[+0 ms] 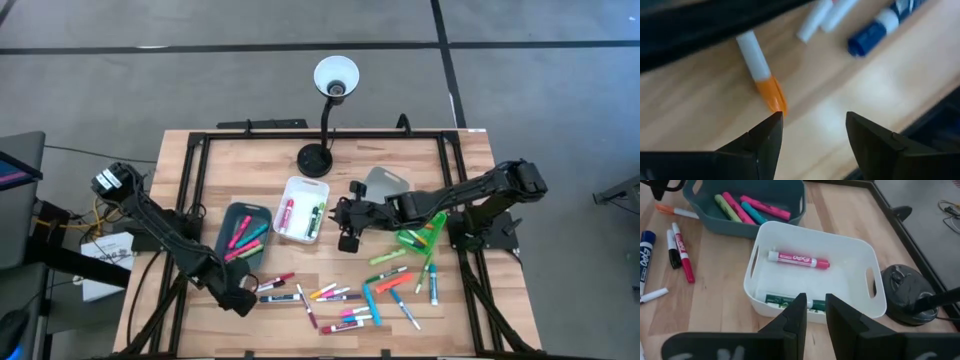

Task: Pick & Place Markers
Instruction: Put the orange mini marker into the green bin

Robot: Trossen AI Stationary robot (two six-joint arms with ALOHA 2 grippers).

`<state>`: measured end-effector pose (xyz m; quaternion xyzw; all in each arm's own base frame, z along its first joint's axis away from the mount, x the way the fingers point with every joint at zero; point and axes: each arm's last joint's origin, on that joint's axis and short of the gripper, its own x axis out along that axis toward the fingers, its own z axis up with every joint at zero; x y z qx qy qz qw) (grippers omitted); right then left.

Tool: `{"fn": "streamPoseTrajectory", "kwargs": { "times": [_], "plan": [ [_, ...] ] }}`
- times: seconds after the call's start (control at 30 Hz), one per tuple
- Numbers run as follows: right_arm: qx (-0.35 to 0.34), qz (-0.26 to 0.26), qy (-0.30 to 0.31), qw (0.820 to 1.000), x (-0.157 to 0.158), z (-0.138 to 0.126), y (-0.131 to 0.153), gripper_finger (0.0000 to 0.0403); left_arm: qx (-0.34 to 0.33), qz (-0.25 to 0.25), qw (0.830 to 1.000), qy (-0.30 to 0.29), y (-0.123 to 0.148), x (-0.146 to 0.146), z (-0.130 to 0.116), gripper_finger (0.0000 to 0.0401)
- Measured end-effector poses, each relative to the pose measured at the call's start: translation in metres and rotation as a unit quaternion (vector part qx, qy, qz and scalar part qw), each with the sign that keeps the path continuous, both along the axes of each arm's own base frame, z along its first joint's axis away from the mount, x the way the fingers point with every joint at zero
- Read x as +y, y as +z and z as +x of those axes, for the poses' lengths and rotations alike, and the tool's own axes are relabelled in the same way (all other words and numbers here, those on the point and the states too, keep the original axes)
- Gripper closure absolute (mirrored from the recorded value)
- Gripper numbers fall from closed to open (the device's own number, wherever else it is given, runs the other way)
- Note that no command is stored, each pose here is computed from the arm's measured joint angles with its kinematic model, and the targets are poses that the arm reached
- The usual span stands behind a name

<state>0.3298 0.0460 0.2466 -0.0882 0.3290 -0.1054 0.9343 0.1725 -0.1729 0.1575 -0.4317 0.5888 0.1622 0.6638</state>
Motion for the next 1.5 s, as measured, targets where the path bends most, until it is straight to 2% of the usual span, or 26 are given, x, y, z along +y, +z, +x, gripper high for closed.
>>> {"fn": "streamPoseTrajectory", "kwargs": {
  "times": [0.37, 0.77, 0.9, 1.07, 1.17, 1.33, 1.5],
  "plan": [
    [0.001, 0.001, -0.017, 1.000, -0.011, 0.001, 0.000, 0.0339, 0.018, 0.077, 0.997, 0.014, -0.004, 0.011, -0.007, 0.0187],
    [0.001, 0.002, -0.016, 1.000, -0.011, 0.001, 0.000, 0.0339, -0.002, 0.103, 0.995, 0.001, -0.004, 0.014, -0.005, 0.0187],
    [0.001, 0.002, -0.016, 1.000, -0.011, 0.001, 0.000, 0.0339, -0.024, 0.109, 0.994, 0.000, 0.005, 0.022, -0.003, 0.0187],
    [0.001, 0.002, -0.016, 1.000, -0.011, 0.001, 0.000, 0.0339, -0.071, 0.077, 0.994, 0.010, 0.030, 0.033, -0.006, 0.0187],
    [0.001, 0.002, -0.016, 1.000, -0.011, 0.001, 0.000, 0.0339, -0.082, 0.047, 0.996, -0.003, 0.039, 0.030, -0.014, 0.0187],
    [0.001, 0.002, -0.016, 1.000, -0.011, 0.001, 0.000, 0.0339, -0.003, -0.020, 0.999, -0.034, 0.030, 0.009, -0.024, 0.0187],
    [0.002, 0.015, -0.009, 1.000, -0.009, 0.001, -0.001, 0.0339, 0.053, 0.020, 0.997, -0.048, 0.002, -0.005, -0.025, 0.0187]
  ]
}}
